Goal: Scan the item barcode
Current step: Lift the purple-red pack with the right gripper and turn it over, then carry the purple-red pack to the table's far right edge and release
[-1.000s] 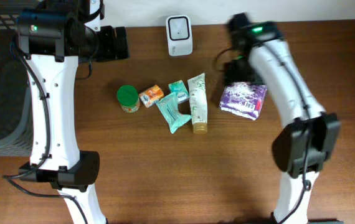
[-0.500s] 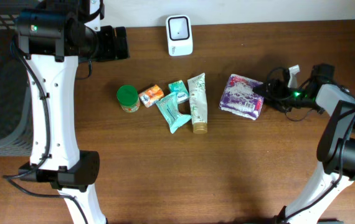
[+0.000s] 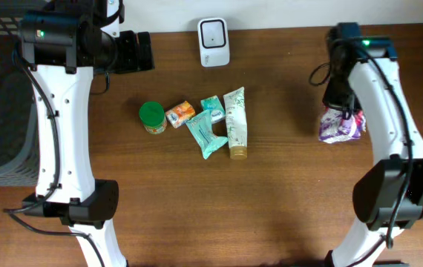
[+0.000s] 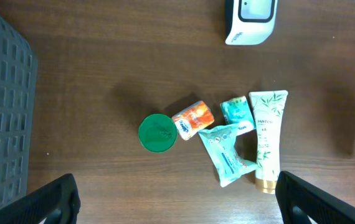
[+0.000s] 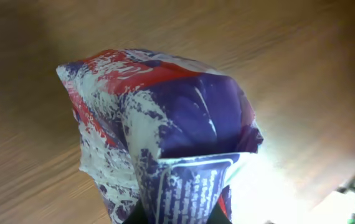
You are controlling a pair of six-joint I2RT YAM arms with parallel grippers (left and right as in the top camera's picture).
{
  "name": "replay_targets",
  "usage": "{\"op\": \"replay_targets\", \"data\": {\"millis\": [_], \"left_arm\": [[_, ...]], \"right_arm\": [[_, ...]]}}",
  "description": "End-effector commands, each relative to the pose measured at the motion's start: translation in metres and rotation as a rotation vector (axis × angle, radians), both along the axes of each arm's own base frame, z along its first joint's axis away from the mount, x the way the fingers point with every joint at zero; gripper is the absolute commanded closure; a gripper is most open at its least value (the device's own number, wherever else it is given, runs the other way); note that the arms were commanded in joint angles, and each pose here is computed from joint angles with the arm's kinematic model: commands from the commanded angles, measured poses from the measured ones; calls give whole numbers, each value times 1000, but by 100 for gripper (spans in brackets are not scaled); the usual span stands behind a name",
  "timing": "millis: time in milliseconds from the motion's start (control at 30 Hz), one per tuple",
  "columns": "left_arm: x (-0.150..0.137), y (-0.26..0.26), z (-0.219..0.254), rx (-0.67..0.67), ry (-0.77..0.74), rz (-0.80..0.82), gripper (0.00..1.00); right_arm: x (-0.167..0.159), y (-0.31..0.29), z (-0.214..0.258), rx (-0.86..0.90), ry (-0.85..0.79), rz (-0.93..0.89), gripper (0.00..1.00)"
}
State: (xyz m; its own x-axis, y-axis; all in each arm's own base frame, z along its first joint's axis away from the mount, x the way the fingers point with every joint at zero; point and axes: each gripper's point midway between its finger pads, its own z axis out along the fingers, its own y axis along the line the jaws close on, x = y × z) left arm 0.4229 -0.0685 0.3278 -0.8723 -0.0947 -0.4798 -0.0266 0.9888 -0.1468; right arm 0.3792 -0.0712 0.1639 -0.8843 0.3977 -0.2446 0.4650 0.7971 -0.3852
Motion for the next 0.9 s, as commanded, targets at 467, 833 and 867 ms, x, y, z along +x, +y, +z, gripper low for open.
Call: {"op": "replay_targets", "data": {"millis": [467,833,867], "left_arm": [[-3,3,9,2,-25,-9,1],[-3,3,9,2,-25,-9,1],[-3,3,9,2,-26,-9,1]], "right_arm": [[63,81,-3,458,-46,308,1],[17,102,-151,1153,-139,312,41],[15,109,-153,1156,-127,321,64]]}}
